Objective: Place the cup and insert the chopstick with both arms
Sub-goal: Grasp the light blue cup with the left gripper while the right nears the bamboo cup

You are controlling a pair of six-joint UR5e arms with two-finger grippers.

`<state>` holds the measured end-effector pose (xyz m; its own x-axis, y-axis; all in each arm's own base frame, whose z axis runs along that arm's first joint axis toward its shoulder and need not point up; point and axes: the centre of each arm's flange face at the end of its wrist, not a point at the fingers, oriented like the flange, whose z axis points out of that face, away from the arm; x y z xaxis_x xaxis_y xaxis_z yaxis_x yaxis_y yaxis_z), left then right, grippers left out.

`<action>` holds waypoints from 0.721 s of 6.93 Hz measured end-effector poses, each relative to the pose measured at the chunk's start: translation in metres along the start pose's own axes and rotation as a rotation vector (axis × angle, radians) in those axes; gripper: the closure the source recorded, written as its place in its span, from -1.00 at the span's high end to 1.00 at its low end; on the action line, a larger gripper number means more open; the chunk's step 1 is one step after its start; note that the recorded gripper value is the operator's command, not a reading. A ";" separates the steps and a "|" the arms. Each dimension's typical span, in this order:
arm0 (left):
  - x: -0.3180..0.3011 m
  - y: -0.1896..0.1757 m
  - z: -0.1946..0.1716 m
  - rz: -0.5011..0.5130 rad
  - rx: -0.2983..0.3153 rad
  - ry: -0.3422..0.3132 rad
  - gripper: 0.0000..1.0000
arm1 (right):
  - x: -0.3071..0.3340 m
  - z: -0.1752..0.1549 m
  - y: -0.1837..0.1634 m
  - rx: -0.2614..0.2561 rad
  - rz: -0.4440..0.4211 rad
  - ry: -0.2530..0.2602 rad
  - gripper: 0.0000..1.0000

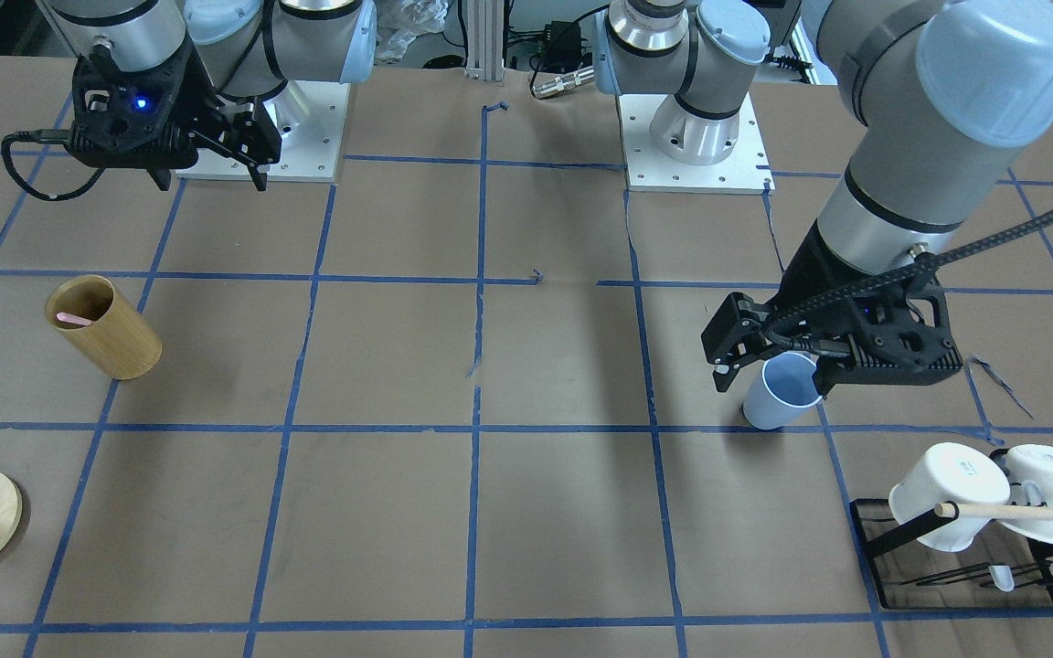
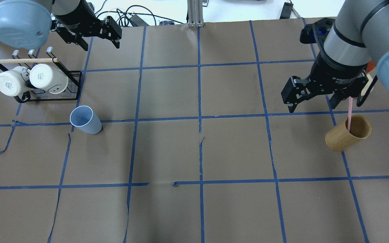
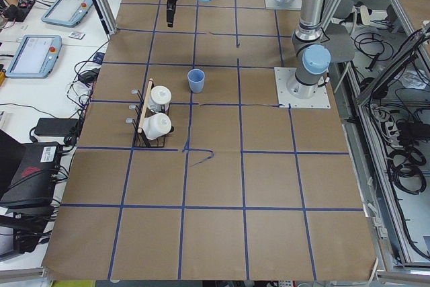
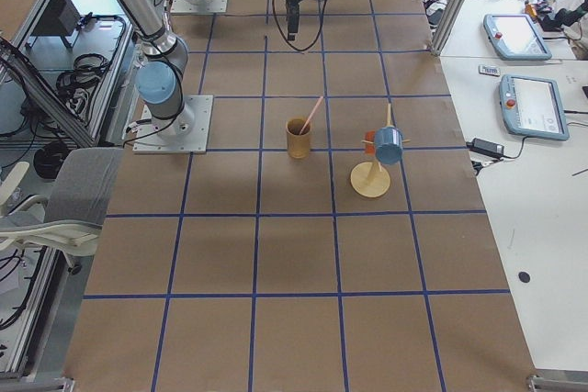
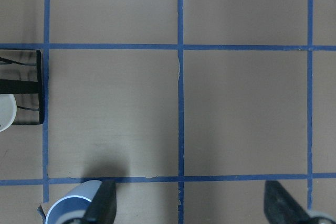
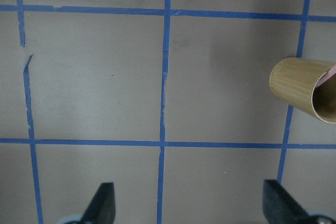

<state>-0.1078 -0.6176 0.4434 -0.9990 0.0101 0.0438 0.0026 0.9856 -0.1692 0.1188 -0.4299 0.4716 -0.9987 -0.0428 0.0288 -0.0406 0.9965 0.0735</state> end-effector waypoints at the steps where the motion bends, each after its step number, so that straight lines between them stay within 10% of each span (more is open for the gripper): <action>1: -0.001 0.003 0.014 0.027 -0.019 -0.001 1.00 | 0.000 0.002 -0.001 -0.004 -0.006 0.000 1.00; 5: -0.049 0.040 0.097 0.169 -0.060 -0.007 1.00 | 0.005 0.003 -0.007 0.006 -0.125 0.004 1.00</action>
<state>-0.0634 -0.5950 0.3392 -0.9843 0.1758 0.0128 0.1733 0.9782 -0.1143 0.1139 -0.4369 0.4678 -0.9857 -0.1666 0.0234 -0.1646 0.9838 0.0707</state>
